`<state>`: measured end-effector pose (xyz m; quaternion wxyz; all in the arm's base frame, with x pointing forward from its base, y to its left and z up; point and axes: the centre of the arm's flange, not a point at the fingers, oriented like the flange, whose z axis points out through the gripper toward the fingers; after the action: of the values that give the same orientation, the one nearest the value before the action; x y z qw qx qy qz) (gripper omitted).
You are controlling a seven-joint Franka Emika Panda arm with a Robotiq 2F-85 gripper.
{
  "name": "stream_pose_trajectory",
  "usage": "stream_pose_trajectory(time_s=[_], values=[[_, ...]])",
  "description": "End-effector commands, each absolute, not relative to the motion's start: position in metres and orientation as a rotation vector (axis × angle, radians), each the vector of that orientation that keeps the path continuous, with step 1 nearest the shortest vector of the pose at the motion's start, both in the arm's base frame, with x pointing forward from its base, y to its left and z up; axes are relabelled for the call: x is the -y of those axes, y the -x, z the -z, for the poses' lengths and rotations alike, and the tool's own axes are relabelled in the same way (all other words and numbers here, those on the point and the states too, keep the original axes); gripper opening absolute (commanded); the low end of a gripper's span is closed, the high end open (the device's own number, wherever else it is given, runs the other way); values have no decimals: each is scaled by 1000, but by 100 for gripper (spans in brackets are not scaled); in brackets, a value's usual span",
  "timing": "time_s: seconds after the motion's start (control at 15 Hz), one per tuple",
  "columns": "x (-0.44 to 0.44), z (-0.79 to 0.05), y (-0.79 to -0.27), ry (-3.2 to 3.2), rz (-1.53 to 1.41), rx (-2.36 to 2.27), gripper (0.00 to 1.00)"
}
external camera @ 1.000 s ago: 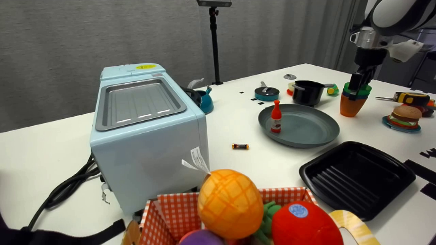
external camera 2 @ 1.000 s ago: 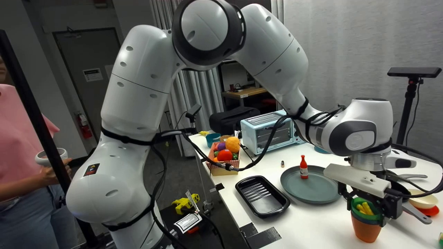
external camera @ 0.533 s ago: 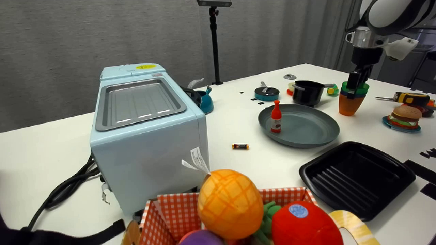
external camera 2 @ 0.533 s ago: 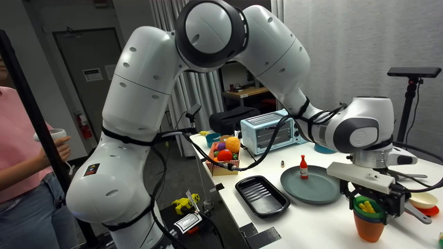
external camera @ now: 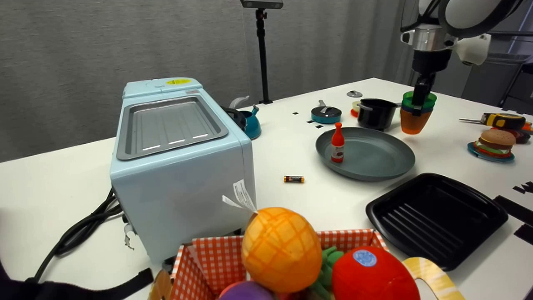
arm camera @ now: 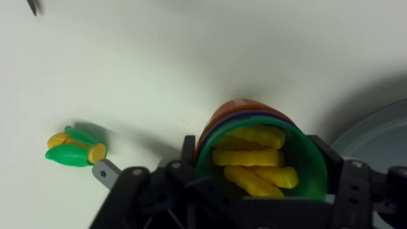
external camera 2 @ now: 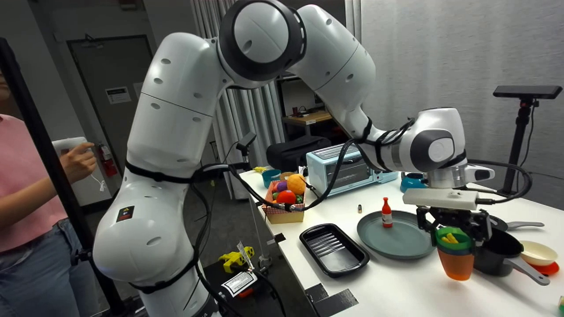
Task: Pour the contents of the green cup onto the plate
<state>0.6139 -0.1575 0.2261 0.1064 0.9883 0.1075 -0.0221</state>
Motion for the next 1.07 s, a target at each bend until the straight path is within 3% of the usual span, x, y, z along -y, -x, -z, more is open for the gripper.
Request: stream_pose_trajectory(time_s=[0.0, 1.0], values=[[122, -246, -622, -2816, 86, -418, 60], [-6, -259, -640, -2230, 239, -675, 60]])
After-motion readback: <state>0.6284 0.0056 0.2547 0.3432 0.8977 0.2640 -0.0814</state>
